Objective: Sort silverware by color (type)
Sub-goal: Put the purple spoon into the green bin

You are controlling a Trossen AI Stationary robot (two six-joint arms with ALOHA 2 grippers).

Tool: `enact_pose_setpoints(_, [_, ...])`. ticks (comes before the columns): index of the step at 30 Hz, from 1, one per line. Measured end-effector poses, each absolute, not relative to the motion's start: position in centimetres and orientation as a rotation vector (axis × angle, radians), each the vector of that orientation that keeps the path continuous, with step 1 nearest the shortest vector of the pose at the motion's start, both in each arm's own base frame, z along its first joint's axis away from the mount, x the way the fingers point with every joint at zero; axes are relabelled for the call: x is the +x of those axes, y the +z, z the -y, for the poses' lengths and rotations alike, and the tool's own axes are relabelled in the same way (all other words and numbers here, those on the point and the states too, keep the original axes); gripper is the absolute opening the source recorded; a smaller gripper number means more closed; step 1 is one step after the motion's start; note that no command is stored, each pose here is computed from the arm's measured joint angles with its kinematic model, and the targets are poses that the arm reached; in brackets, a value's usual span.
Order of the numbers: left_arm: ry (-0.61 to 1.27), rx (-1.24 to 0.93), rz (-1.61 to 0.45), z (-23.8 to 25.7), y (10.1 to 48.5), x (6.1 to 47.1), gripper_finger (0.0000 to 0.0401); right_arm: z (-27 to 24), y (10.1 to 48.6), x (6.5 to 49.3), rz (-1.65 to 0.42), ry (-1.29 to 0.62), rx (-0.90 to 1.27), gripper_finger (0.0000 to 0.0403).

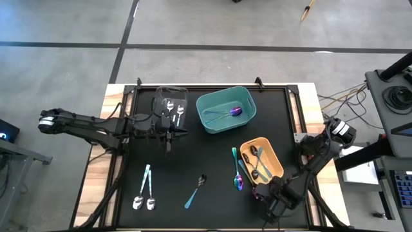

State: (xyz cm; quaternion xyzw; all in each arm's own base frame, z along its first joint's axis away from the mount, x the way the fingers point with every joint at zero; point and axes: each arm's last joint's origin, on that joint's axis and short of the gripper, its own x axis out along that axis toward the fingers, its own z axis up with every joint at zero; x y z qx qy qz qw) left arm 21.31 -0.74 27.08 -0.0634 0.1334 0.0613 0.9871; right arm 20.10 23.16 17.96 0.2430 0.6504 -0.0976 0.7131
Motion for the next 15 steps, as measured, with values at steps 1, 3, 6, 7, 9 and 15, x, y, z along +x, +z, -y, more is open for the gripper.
enact_pose_setpoints(1, [0.123,-0.127,-0.267,0.74,27.09,21.31,0.0034,-23.34,17.97,19.89,-1.422,-0.217,0.519,0.0164])
enact_pose_setpoints(3, [0.123,-0.127,-0.263,0.74,27.13,21.32,0.0034,-23.72,18.09,19.56,-1.380,-0.217,0.489,0.0164])
enact_pose_setpoints(6, [0.121,-0.114,-0.252,0.74,27.23,21.35,0.0034,-24.13,18.27,19.24,-1.322,-0.215,0.450,0.0164])
enact_pose_setpoints(7, [0.120,-0.111,-0.252,0.74,27.23,21.35,0.0034,-24.18,18.30,19.23,-1.315,-0.210,0.442,0.0164])
enact_pose_setpoints(9, [0.120,-0.110,-0.249,0.74,27.26,21.36,0.0034,-24.15,18.29,19.21,-1.314,-0.207,0.429,0.0164])
enact_pose_setpoints(15, [0.120,-0.111,-0.245,0.74,27.30,21.38,0.0034,-23.98,18.17,18.96,-1.328,-0.212,0.392,0.0164])
